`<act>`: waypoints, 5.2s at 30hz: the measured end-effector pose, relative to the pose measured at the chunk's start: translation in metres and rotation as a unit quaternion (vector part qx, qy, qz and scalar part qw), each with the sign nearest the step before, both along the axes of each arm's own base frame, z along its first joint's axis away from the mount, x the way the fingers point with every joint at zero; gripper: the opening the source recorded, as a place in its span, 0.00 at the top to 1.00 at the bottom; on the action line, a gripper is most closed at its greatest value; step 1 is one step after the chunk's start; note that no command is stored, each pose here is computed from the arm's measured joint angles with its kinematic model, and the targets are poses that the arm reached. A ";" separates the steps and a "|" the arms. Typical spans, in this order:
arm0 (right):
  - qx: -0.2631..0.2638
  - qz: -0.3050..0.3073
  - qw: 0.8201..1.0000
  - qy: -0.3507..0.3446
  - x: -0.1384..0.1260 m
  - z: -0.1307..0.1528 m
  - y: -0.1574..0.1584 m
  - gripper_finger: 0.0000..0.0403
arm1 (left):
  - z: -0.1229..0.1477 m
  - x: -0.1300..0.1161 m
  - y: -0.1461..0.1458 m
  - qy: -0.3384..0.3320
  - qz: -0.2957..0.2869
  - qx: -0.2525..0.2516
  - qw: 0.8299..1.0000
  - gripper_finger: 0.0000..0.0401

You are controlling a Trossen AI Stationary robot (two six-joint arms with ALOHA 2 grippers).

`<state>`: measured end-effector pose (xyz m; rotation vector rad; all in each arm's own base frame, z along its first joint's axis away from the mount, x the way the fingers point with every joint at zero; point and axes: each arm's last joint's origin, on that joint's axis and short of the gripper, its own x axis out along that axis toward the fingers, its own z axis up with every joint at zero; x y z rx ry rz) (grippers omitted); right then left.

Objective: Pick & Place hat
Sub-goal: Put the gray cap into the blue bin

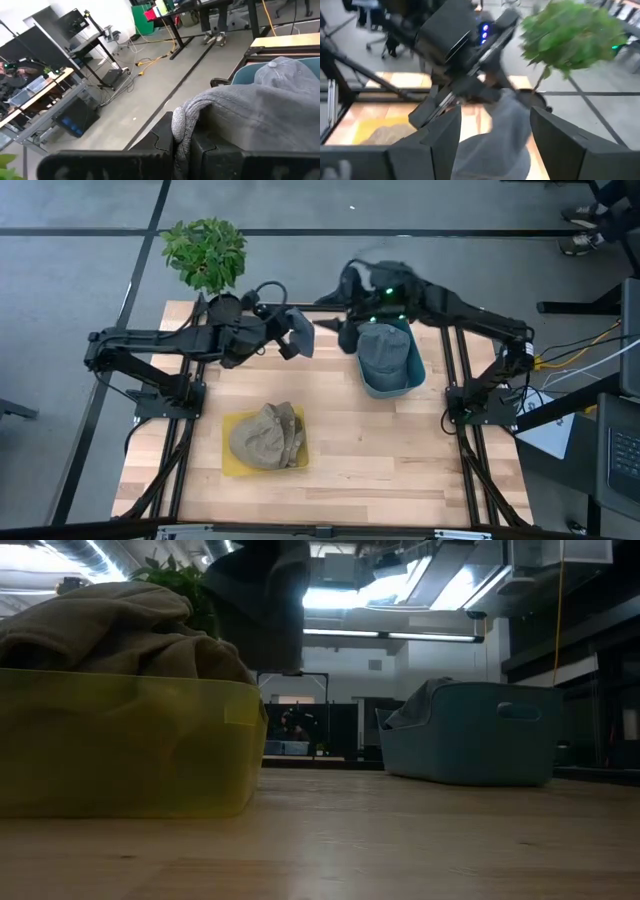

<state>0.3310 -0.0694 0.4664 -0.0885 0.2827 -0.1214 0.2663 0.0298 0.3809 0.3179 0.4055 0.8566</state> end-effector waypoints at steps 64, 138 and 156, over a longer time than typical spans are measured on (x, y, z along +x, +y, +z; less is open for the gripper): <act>-0.066 0.173 0.981 -0.056 -0.007 0.011 -0.013 0.99 | 0.044 -0.085 -0.015 -0.086 -0.280 -0.107 0.950 0.61; 0.001 0.231 0.969 -0.085 -0.004 0.015 -0.005 0.99 | 0.034 -0.022 0.012 -0.105 -0.486 -0.101 0.861 0.61; 0.015 0.229 0.971 -0.074 -0.005 0.013 -0.005 0.99 | 0.029 -0.003 0.022 -0.123 -0.531 -0.101 0.833 0.98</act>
